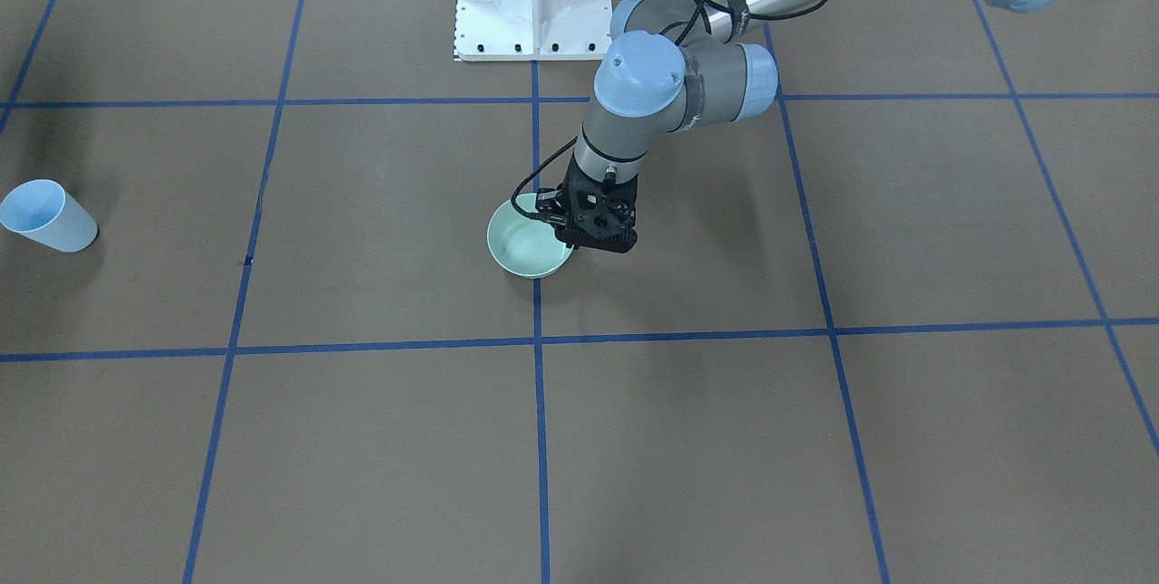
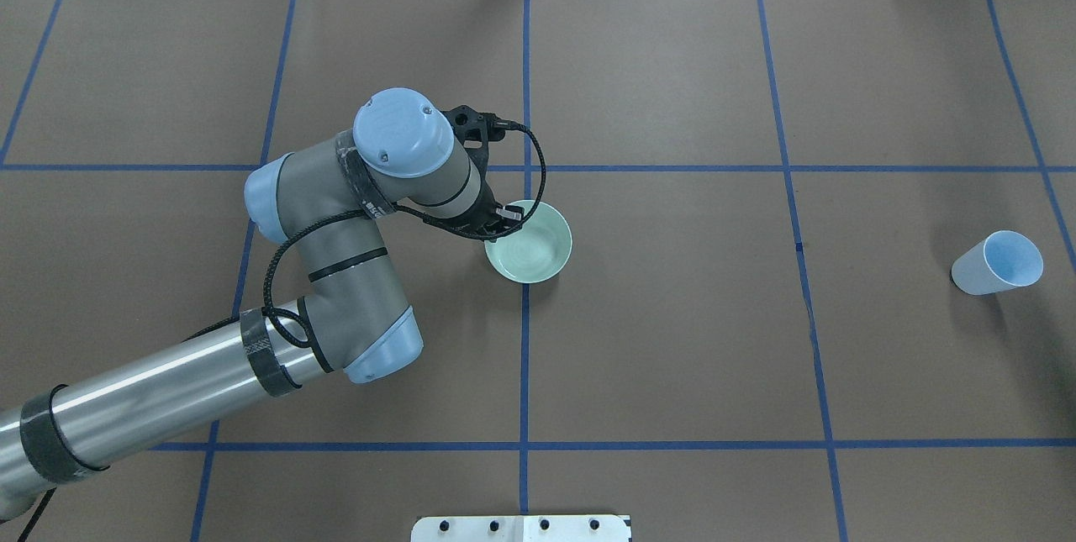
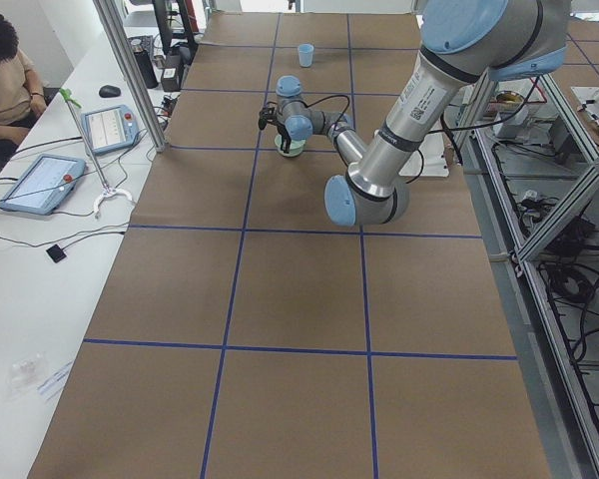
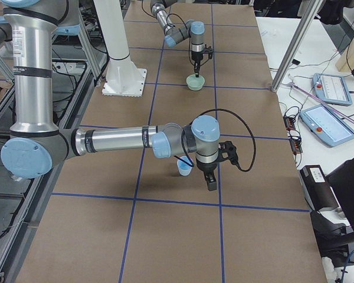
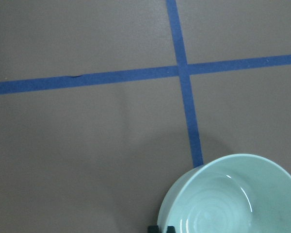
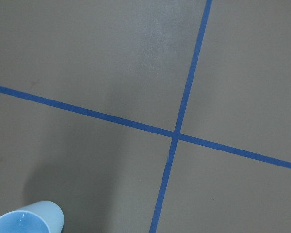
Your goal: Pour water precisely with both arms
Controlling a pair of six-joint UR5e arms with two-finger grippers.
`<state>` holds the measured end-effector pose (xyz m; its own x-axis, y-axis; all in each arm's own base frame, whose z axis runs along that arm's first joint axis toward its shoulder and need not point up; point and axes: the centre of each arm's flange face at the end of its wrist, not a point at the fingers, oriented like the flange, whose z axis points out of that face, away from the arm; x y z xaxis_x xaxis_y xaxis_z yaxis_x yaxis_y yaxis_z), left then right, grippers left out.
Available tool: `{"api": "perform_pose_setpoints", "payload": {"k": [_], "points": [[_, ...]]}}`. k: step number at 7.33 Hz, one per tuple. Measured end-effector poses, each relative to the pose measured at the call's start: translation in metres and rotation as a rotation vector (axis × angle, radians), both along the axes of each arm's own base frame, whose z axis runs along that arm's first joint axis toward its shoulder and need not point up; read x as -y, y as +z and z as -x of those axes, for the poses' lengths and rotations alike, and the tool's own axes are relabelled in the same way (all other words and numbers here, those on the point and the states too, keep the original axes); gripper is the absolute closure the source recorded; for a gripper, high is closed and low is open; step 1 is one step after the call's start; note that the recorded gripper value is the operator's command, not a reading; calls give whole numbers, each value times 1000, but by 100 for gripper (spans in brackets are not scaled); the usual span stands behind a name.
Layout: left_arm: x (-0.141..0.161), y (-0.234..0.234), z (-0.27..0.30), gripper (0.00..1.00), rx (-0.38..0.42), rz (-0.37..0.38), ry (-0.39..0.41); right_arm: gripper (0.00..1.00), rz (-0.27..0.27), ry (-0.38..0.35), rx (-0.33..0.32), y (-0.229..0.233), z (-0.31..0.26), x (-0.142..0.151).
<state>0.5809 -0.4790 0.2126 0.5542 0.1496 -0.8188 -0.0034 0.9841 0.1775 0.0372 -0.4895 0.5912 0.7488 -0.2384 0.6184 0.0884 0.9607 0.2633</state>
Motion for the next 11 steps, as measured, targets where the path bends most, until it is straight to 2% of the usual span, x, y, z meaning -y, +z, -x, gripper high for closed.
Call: {"api": "perform_pose_setpoints", "payload": {"k": [2,3,5,8,11], "points": [[16,-15,28,0,-23,-15,-27,0,-2,8,4,-5,0,0],[30,-21,60,0,-13,-22,-28,0,4,27,16,-12,1,0],[36,-11,148,0,75,-84,19,0,29,81,74,-37,6,-1],[52,83,327,0,245,-233,88,0,111,167,134,-80,39,-9],[74,204,502,0,314,-309,200,0,184,241,137,-130,99,-36]]}}
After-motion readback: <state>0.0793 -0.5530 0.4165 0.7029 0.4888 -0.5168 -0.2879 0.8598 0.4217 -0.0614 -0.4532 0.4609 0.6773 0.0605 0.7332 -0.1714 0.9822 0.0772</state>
